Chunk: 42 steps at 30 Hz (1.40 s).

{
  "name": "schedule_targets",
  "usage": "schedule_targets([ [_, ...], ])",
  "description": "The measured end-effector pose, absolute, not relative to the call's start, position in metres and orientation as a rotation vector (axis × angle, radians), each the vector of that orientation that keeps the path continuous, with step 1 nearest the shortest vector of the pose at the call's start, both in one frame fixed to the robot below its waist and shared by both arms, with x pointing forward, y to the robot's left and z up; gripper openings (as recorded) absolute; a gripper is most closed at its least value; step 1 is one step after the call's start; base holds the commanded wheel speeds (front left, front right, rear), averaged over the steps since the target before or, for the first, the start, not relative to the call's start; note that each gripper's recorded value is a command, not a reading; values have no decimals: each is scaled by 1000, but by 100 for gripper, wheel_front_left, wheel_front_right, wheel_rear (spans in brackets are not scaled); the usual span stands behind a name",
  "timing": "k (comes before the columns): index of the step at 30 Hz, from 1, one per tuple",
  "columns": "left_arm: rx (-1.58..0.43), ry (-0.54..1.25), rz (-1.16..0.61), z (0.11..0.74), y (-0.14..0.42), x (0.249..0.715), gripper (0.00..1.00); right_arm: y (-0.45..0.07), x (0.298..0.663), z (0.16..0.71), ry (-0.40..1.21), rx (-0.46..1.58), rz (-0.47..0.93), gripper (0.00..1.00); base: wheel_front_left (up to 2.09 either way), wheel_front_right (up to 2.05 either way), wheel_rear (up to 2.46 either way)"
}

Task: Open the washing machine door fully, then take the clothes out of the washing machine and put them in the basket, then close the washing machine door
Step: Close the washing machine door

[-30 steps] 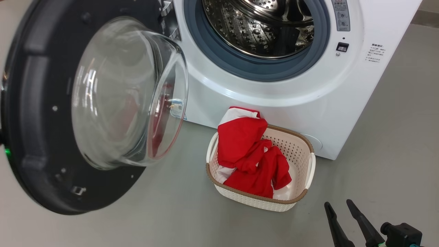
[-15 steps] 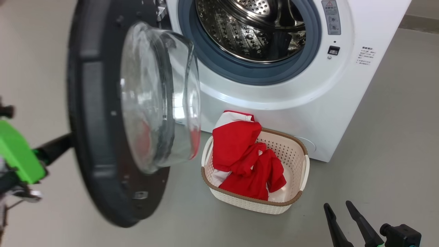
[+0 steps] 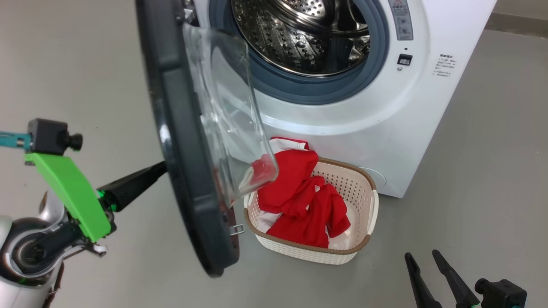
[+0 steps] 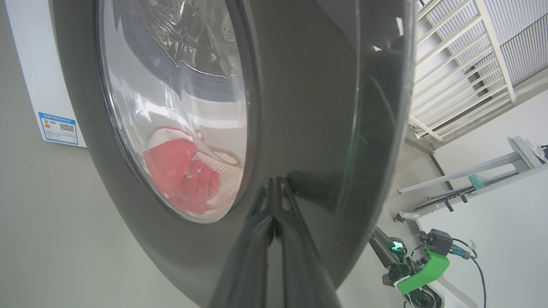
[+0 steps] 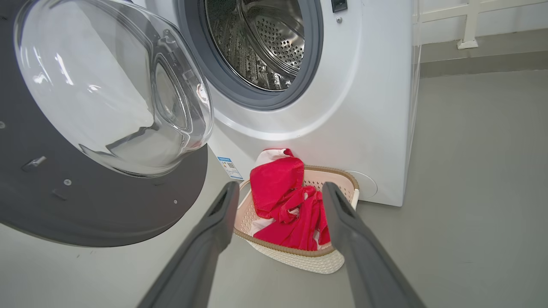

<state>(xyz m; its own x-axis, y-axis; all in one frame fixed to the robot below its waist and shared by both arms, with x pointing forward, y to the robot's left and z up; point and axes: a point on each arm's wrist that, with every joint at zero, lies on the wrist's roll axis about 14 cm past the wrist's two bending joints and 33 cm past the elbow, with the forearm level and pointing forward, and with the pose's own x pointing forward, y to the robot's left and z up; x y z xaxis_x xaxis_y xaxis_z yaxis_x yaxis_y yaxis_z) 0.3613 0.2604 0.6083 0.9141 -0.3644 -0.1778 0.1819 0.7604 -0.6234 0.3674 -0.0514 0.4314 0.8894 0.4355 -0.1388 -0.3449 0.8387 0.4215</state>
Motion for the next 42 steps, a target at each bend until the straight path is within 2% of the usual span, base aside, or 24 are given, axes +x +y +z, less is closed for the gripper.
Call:
schedule_targets([
  [7, -645, 267, -258, 604, 270, 365, 0, -55, 369, 431, 233, 400, 404, 100, 0, 0, 0],
  [8, -649, 257, -247, 604, 272, 365, 3, -55, 369, 431, 232, 400, 404, 100, 0, 0, 0],
  [9, -652, 247, -235, 604, 275, 365, 15, -55, 369, 432, 230, 399, 404, 100, 0, 0, 0],
  [10, -657, 237, -219, 602, 279, 363, 20, -55, 369, 433, 228, 399, 404, 100, 0, 0, 0],
  [11, -663, 236, -206, 598, 281, 361, 16, -55, 369, 434, 225, 399, 404, 100, 0, 0, 0],
  [12, -671, 238, -193, 593, 283, 358, 17, -55, 370, 435, 221, 399, 404, 100, 0, 0, 0],
  [16, -712, 234, -118, 570, 294, 342, 43, -52, 368, 438, 213, 399, 413, 100, 0, 0, 0],
  [17, -722, 230, -99, 565, 298, 338, 63, -51, 366, 439, 213, 398, 416, 100, 0, 0, 0],
  [18, -735, 227, -79, 560, 301, 335, 78, -50, 366, 439, 213, 398, 420, 100, 0, 0, 0],
  [19, -751, 228, -60, 554, 305, 330, 78, -49, 366, 440, 210, 397, 424, 100, 0, 0, 0],
  [21, -771, 224, -25, 545, 310, 323, 98, -47, 365, 442, 207, 396, 430, 100, 0, 0, 0],
  [34, -847, 177, 221, 485, 342, 274, 100, -43, 360, 445, 204, 381, 454, 100, 0, 0, 0],
  [42, -811, 187, 319, 448, 339, 257, 100, -50, 360, 445, 200, 371, 442, 100, 0, 0, 0],
])
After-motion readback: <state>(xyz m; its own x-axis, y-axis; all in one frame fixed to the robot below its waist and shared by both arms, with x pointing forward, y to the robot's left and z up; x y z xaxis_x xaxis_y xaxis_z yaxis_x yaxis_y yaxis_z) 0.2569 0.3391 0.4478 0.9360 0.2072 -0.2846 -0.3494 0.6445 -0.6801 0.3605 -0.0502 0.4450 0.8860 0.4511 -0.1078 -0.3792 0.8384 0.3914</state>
